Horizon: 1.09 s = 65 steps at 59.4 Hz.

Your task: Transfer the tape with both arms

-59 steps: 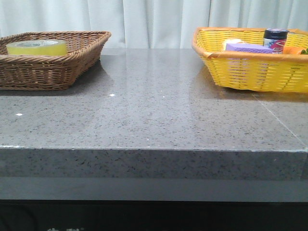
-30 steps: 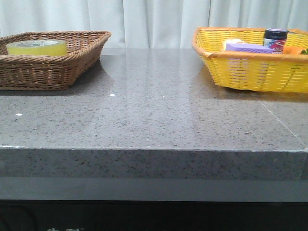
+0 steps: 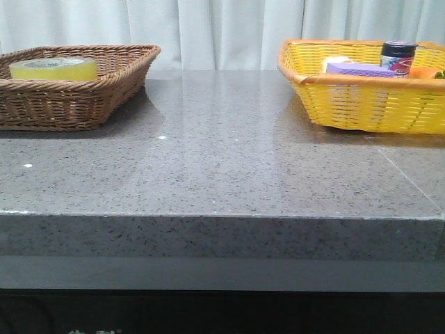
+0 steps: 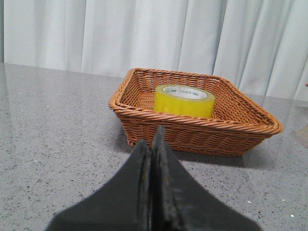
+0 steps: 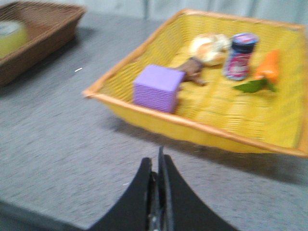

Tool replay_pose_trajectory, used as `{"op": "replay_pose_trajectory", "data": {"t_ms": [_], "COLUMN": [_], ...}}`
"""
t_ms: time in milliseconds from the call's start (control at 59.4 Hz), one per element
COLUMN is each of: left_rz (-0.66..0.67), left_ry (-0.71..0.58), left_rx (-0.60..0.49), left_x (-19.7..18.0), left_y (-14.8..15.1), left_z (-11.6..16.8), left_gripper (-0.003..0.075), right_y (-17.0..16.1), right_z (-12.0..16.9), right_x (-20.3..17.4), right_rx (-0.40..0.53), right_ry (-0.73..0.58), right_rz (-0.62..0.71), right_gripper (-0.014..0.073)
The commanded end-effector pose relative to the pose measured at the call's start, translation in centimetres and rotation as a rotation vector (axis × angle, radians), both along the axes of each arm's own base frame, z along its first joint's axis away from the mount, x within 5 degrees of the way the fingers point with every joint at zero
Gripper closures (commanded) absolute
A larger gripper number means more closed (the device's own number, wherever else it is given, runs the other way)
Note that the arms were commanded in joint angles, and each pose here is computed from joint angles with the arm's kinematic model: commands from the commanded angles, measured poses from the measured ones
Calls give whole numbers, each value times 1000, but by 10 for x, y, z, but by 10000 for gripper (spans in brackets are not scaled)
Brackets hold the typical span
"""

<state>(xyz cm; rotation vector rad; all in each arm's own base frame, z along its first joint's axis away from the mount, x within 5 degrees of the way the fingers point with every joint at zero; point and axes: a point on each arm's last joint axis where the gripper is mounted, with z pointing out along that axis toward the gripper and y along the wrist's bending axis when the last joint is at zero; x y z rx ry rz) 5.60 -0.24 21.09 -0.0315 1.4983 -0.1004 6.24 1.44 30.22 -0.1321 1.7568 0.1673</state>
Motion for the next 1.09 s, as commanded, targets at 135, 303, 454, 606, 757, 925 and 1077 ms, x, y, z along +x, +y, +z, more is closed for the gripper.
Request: {"op": "replay_pose_trajectory", "data": {"t_ms": [135, 303, 454, 606, 757, 925, 1077], "left_rz": [15, 15, 15, 15, 15, 15, 15], "left_ry": [-91, -91, -91, -91, -91, -91, -91], "left_rx": [-8, -8, -8, -8, -8, -8, -8], "left_x": [-2, -2, -2, -2, -2, -2, -2], "left_y": [1, 1, 1, 1, 1, 1, 1], "left_z": [6, 6, 6, 6, 6, 6, 6], "left_gripper": [741, 741, 741, 741, 741, 741, 741], "right_y": [-11, -13, -14, -14, -14, -14, -15], "right_z": [-40, -75, -94, -93, -94, -93, -90], "right_x": [-10, -12, -8, -8, -8, -8, -8], "right_rx": [29, 36, 42, 42, 42, 42, 86], "right_ry": [-232, -289, -294, -292, -291, -299, -327], "right_rz": [-143, -165, -182, -181, -181, -183, -188], "right_gripper": [663, 663, 663, 663, 663, 663, 663]}}
